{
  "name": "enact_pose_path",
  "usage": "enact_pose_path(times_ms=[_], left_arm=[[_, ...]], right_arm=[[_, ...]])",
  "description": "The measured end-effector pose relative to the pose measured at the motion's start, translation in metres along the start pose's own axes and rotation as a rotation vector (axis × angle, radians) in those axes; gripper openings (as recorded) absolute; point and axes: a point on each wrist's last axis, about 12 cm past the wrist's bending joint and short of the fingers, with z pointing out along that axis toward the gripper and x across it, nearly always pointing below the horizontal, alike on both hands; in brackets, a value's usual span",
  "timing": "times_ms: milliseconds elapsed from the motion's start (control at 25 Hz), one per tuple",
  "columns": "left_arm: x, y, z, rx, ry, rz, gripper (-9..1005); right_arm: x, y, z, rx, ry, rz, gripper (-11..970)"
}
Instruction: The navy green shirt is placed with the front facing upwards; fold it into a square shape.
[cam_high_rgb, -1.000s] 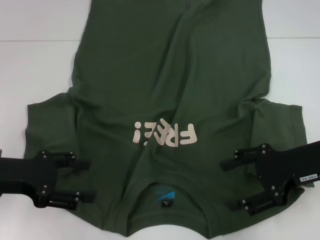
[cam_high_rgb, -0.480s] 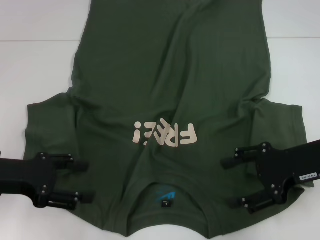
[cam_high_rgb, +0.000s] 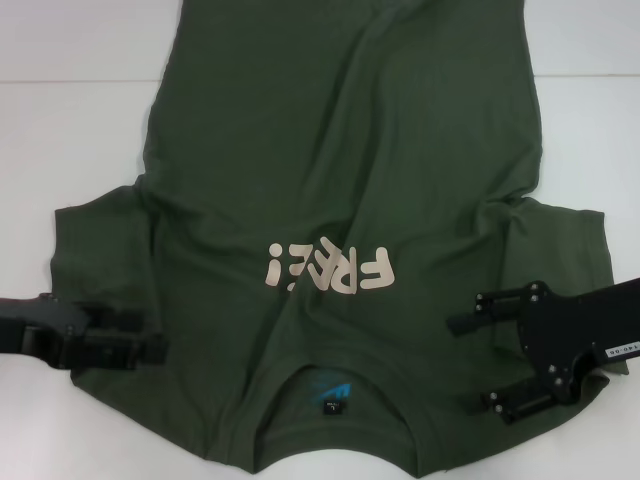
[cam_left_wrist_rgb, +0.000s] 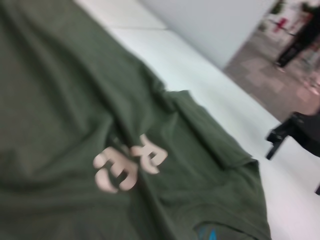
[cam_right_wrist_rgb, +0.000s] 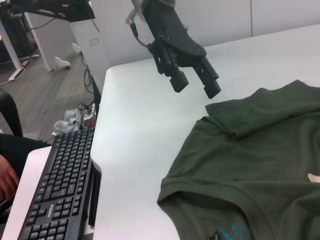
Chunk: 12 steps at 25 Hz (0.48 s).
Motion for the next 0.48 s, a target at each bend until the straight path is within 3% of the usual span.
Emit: enact_pose_path(times_ms=[240, 480], left_arm=[[-0.015, -0.005, -0.007, -0.104, 0.118, -0.162, 822], [-0.03, -0.012, -0.008, -0.295, 0.226, -0.287, 815]], right_arm=[[-0.003, -0.002, -0.001, -0.003, 0.007, 0.013, 887], [-0.008, -0.004, -0.005, 0.011, 0.023, 0.015, 887]])
